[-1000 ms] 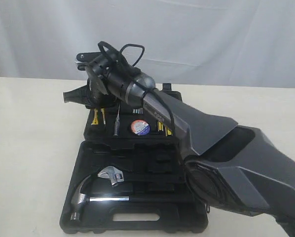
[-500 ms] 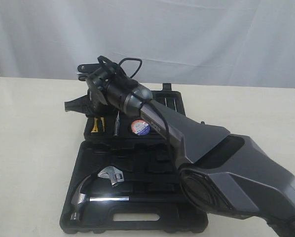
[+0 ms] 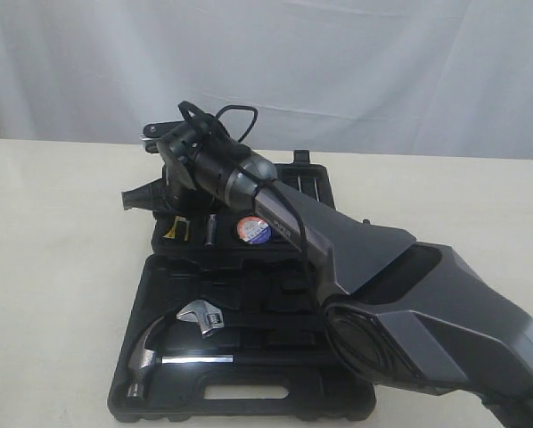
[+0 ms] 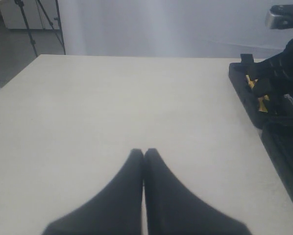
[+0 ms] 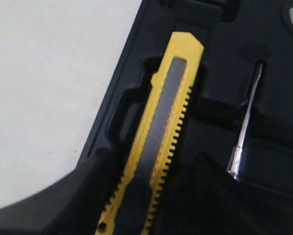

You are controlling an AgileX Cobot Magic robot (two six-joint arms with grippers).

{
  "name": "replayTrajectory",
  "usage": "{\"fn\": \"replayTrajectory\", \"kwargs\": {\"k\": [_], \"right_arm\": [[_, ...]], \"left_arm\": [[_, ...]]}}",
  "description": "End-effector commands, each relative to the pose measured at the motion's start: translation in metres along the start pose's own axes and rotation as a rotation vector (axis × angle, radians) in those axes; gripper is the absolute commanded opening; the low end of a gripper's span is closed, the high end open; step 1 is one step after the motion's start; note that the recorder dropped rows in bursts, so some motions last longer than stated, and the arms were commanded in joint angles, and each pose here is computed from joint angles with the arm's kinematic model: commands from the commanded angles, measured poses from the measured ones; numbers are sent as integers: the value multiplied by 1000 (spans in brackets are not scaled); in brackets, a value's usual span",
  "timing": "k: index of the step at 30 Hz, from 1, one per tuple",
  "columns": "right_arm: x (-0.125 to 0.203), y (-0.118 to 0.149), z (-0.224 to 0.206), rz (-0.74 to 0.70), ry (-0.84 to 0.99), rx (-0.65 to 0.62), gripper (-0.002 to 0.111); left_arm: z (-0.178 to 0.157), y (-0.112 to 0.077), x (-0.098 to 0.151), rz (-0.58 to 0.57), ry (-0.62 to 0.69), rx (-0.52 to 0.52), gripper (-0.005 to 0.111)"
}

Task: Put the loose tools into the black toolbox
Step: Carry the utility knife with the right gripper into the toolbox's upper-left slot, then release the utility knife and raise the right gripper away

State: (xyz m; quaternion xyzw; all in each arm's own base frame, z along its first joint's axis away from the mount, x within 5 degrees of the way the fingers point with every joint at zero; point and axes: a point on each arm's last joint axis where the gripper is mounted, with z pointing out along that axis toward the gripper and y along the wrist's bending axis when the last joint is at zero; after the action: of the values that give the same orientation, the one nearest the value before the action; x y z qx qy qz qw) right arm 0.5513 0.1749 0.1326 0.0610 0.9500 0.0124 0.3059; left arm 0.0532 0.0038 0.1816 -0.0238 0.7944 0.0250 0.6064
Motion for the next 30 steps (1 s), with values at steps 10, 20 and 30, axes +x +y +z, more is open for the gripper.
{"fn": "replayTrajectory", "kwargs": {"k": [10, 20, 30], "right_arm": [[-18, 10, -41, -124, -30, -29, 50], [-19, 41, -121, -512, 21, -43, 3], [-36, 36, -185, -524, -48, -68, 0]], "left_arm": [[0, 0, -1, -3, -11, 2, 0], [0, 0, -1, -3, -11, 2, 0], [0, 0, -1, -3, -11, 2, 0]]}}
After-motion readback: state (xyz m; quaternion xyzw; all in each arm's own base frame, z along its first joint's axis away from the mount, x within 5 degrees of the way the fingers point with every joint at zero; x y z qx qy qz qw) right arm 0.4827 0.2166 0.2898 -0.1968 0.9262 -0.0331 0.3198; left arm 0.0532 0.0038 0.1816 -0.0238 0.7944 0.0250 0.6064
